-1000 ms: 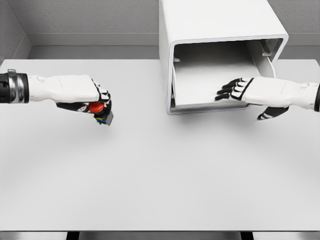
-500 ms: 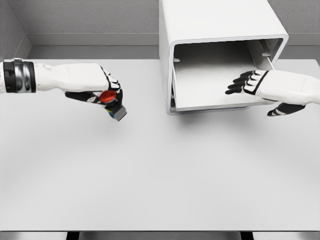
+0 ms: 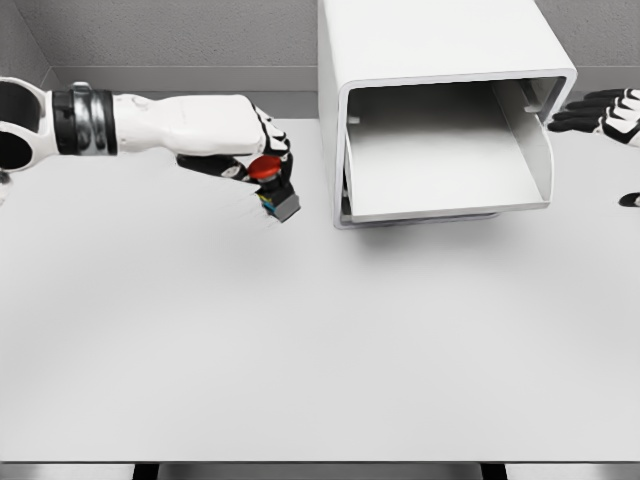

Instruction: Slide open multi-storey tabletop storage cabinets and put open load switch and slide close multi-storey tabletop storage cabinets

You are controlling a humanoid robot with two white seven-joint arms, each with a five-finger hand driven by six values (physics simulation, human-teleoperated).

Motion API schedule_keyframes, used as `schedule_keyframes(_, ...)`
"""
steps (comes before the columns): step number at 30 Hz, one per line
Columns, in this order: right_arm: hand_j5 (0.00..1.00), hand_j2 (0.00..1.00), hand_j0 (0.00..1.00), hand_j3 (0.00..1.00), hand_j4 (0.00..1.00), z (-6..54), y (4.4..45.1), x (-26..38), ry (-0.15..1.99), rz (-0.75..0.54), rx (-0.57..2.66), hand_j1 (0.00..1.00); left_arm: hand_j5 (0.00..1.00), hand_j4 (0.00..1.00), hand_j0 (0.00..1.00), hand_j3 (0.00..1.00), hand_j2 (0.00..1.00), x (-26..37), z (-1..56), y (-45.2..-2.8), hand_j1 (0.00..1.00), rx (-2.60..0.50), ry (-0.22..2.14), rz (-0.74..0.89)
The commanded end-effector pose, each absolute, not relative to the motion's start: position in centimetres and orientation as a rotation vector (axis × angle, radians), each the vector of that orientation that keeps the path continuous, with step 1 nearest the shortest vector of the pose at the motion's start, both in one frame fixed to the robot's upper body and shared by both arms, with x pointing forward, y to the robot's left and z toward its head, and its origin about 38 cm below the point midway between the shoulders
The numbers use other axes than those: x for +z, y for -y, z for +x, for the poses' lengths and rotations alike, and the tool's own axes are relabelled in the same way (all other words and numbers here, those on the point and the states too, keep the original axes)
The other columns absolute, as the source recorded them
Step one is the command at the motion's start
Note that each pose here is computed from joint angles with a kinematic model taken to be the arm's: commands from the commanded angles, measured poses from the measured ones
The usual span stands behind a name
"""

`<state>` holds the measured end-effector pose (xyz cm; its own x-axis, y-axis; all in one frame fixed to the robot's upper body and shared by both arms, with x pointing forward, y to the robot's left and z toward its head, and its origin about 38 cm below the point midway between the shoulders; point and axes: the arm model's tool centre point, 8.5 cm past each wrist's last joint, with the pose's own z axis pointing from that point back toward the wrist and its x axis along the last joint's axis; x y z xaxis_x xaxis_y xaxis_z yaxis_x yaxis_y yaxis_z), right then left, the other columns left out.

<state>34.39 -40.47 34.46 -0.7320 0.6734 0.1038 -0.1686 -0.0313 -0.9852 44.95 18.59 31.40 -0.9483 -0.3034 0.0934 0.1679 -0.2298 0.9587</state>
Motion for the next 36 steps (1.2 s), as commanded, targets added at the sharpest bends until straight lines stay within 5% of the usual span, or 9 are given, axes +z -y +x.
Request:
schedule_keyframes(1, 1.0, 1.0, 1.0, 1.0, 1.0, 33.8, 42.0, 37.1, 1.7, -0.618, 1.775, 1.0, 0.41, 0.41, 0.41, 0.41, 0.41, 31.3, 45.0, -16.5, 0.41, -2.24, 1.772, 0.112)
schedule_keyframes(2, 1.0, 1.0, 1.0, 1.0, 1.0, 33.6, 42.2, 35.3, 1.66, -0.572, 1.772, 1.0, 0.41, 0.41, 0.41, 0.41, 0.41, 31.6, 45.0, -15.7, 0.41, -2.25, 1.785, 0.105)
schedule_keyframes(5, 0.61, 0.61, 0.61, 0.61, 0.61, 32.5, 42.3, 31.0, 1.561, -0.449, 1.776, 0.61, 0.41, 0.41, 0.41, 0.41, 0.41, 33.6, 44.9, -13.2, 0.41, -2.28, 1.854, 0.101)
schedule_keyframes(21, 0.61, 0.61, 0.61, 0.61, 0.61, 31.9, 39.5, 25.3, 1.438, -0.243, 1.875, 0.61, 0.41, 0.41, 0.41, 0.41, 0.41, 32.4, 49.5, -2.5, 0.41, -2.271, 1.824, 0.086)
schedule_keyframes(36, 0.62, 0.62, 0.62, 0.62, 0.62, 32.2, 38.5, 24.5, 1.433, -0.207, 1.9, 0.62, 0.41, 0.41, 0.41, 0.41, 0.41, 30.5, 49.2, 1.2, 0.41, -2.566, 1.616, 0.446)
